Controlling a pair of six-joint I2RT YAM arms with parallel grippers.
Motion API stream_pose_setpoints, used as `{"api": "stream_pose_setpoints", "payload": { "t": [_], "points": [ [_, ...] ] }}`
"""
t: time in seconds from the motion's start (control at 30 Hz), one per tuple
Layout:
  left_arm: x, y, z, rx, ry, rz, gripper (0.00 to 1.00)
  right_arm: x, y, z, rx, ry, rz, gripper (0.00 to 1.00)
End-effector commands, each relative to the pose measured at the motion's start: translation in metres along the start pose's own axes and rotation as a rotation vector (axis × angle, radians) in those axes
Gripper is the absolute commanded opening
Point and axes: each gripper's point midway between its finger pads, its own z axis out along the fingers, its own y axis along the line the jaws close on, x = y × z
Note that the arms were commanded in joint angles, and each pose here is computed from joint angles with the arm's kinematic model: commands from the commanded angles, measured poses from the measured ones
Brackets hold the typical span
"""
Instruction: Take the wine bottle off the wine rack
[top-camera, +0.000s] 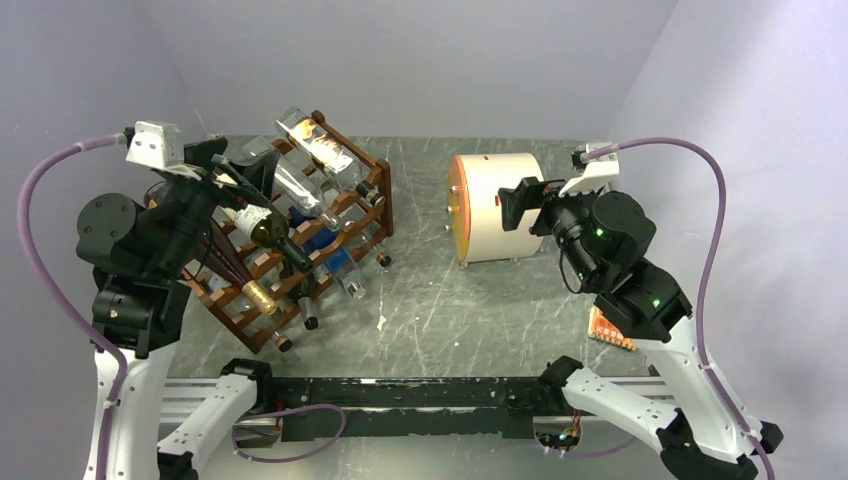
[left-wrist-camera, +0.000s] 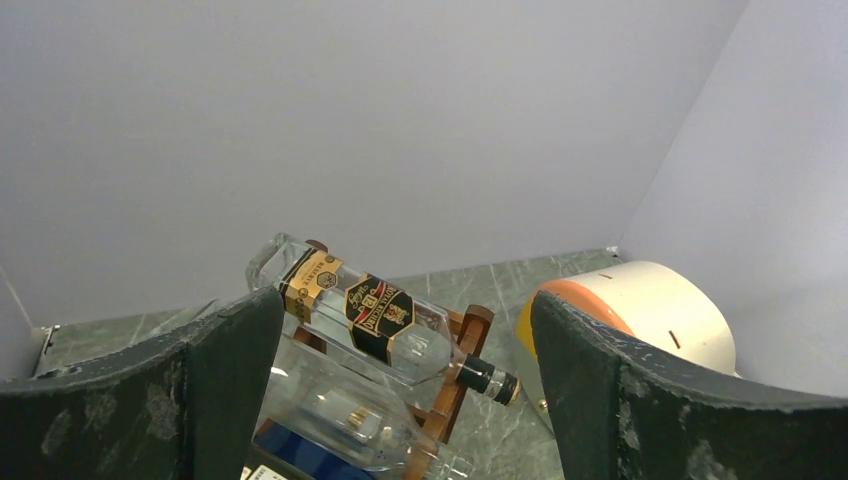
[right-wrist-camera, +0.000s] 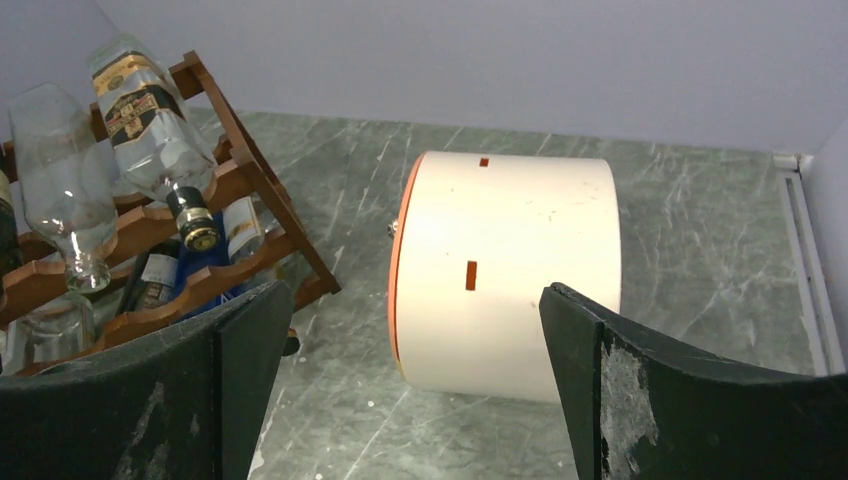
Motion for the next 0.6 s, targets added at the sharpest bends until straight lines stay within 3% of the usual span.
{"api": "stream_pose_setpoints", "payload": {
  "t": [0.0, 0.57],
  "points": [
    [-0.003, 0.002, -0.006, -0.023, 0.000, -0.052, 0.97, -0.001, -0.007, 0.001, 0.043, -0.031, 0.074, 1.00],
    [0.008, 0.020, -0.023, -0.142, 0.045, -0.165, 0.99, 0.035, -0.020, 0.019, 0.151, 0.016, 0.239, 1.00]
  ]
}}
